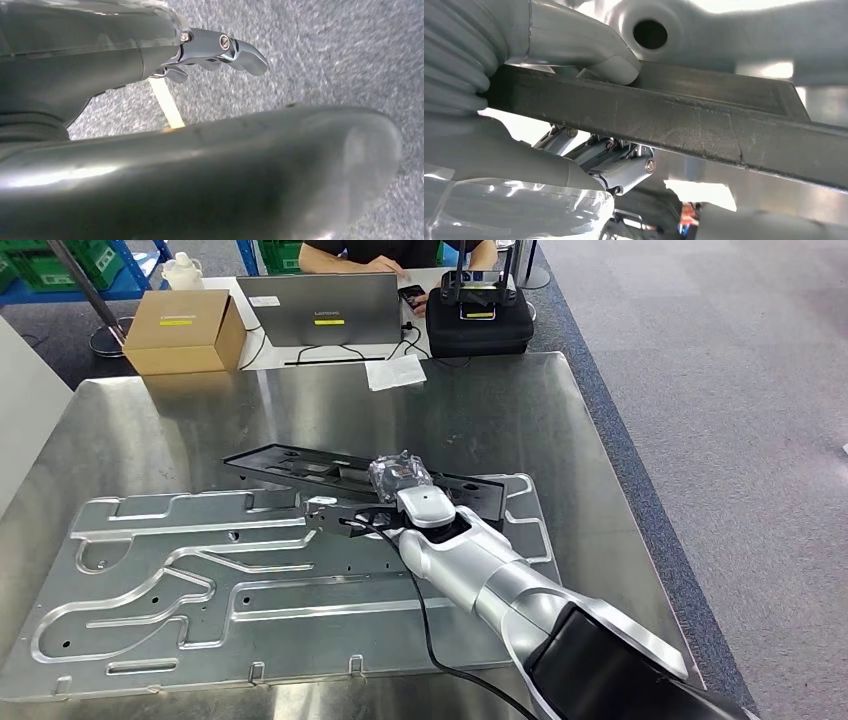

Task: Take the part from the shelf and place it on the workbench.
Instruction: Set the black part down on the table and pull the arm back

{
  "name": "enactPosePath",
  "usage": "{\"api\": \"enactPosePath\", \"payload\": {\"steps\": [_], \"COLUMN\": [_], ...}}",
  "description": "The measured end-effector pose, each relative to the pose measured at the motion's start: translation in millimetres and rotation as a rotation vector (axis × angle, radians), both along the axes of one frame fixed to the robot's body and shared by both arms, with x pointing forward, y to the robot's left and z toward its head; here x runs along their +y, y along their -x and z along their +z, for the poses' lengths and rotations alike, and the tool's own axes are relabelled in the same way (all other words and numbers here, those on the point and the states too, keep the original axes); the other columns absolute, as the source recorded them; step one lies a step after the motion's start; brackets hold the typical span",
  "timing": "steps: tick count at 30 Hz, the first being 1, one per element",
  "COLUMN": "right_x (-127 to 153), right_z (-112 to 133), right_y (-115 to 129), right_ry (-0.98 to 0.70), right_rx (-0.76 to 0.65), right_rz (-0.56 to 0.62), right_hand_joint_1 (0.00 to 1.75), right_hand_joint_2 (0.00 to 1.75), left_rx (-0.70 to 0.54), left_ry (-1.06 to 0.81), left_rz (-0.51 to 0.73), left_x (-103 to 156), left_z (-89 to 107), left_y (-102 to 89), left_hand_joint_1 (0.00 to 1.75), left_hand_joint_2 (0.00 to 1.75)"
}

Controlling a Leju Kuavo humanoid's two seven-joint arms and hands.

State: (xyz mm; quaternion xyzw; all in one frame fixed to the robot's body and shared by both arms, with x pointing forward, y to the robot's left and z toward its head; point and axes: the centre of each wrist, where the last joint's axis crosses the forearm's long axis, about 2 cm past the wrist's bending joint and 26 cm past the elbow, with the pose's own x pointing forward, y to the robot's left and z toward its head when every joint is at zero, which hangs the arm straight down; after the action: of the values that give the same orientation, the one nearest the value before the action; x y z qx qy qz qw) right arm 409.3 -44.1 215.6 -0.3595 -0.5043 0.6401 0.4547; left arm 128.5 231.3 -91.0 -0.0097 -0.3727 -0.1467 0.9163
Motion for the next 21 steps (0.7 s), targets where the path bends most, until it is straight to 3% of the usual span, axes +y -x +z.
{"api": "enactPosePath", "payload": {"steps": [7, 21], "right_x": [-7, -13], "right_z": [-6, -6], "right_y": [-2, -5], "right_ry": [-0.003, 0.009], "right_rx": [0.005, 0.006], "right_rz": [-0.010, -0.023], "right_hand_joint_1": [1.75, 1.75], "right_hand_joint_2": [1.75, 1.75], "left_rx": [-0.103, -0.067], "left_ry": [-0.015, 0.023], "left_rz": [-0.026, -0.027], "left_x": [-4, -6], "left_z": [1.1, 1.7], "left_y": [-1.9, -3.4], "left_hand_joint_1": [0.00, 0.00], "left_hand_joint_2": [0.00, 0.00]}}
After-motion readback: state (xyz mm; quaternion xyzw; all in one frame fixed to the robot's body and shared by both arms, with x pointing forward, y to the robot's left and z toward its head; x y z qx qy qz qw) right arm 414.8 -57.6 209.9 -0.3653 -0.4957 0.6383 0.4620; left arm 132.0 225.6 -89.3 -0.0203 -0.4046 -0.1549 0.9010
